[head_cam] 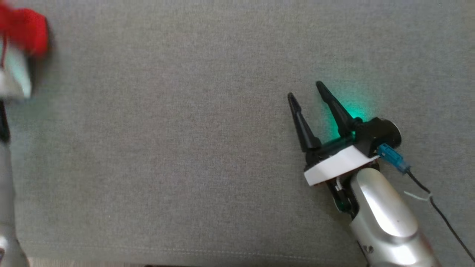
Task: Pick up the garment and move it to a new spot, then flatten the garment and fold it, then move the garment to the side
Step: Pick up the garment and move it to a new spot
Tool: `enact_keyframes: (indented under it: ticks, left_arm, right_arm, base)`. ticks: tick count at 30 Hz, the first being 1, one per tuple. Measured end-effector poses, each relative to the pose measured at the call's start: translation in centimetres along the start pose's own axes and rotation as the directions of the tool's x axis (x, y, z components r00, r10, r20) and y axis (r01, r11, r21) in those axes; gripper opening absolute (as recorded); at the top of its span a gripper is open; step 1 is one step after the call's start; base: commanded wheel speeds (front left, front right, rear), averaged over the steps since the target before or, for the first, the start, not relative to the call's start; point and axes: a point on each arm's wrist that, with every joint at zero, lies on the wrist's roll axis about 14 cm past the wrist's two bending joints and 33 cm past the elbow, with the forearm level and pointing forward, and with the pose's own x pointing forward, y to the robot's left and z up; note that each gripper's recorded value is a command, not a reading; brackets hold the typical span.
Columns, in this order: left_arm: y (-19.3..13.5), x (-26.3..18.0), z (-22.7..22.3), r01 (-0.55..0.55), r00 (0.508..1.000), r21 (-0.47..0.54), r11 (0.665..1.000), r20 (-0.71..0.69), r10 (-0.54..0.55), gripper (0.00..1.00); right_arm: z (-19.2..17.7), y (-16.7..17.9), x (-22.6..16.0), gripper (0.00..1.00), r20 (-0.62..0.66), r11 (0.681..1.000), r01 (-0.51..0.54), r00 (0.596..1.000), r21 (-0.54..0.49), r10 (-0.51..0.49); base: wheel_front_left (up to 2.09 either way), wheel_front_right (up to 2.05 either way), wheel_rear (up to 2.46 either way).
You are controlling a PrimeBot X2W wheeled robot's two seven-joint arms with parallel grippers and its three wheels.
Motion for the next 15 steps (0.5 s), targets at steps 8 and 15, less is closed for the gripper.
enact_keyframes:
  ticks: [8,15]
  left_arm:
    - [-8.9,-1.2,17.7,0.249,0.855,0.049,0.967,0.459,-0.243,0.00]
    - [-22.6,-7.8,23.4,0.587,0.650,-0.001,0.810,0.598,-0.470,0.00]
  right_arm:
    - [0.1,-0.6,-3.3,1.00,-0.022,0.996,0.069,0.997,0.051,-0.068]
    - [1.9,-2.7,-6.8,1.00,0.017,0.982,0.173,0.984,0.077,-0.175]
  base:
    - [0.00,0.00,0.00]
    - [0.00,0.00,0.00]
